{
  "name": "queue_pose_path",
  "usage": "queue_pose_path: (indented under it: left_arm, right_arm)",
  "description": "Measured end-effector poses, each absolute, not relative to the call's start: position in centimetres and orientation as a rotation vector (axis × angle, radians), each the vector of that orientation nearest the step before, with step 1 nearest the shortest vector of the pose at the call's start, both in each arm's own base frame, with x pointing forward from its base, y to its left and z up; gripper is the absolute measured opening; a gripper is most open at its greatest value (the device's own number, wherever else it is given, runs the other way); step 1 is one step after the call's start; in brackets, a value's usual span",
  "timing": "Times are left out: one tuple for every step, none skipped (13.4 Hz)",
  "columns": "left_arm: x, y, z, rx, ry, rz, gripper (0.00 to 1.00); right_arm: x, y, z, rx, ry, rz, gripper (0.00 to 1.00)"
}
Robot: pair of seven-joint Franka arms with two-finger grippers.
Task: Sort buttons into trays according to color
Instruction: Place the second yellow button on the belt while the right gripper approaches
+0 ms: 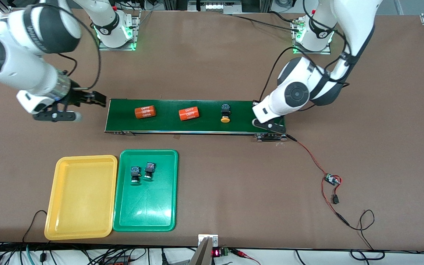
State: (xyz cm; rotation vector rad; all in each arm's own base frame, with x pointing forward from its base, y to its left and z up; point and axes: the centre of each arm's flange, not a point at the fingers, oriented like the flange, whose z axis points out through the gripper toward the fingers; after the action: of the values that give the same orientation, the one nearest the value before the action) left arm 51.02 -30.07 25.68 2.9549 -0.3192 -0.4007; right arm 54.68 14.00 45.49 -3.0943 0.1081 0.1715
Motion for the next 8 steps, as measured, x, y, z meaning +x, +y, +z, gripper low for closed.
queue_pose_path:
  left_arm:
    - [51.1,-30.2,25.0,2.948,-0.313,-0.399,0.42]
    - [51.2,-30.1,24.6,2.945,-0.308,-0.401,0.46]
    - [51.3,-30.1,24.7,2.945,-0.306,-0.398,0.56]
    - [51.4,-30.1,25.0,2.945,-0.305,-0.387,0.66]
    - [51.7,-30.0,25.7,2.946,-0.303,-0.369,0.77]
    - [52.1,-29.8,26.8,2.952,-0.300,-0.357,0.85]
    - [52.5,-29.2,28.4,2.965,-0.295,-0.358,0.96]
    - [53.0,-28.3,30.6,2.983,-0.281,-0.352,1.00]
  right_arm:
    - [53.7,16.1,44.4,-3.095,0.146,0.141,1.00]
    - [52.5,18.5,43.1,-3.094,0.180,0.115,1.00]
    - [51.0,20.9,41.9,-3.093,0.215,0.097,1.00]
    - [49.6,22.9,41.0,-3.090,0.251,0.086,1.00]
    - [48.4,24.4,40.3,-3.088,0.283,0.078,1.00]
    - [47.6,25.6,39.9,-3.086,0.310,0.073,1.00]
    - [47.0,26.4,39.7,-3.085,0.324,0.072,1.00]
    - [46.6,27.0,39.5,-3.086,0.323,0.076,1.00]
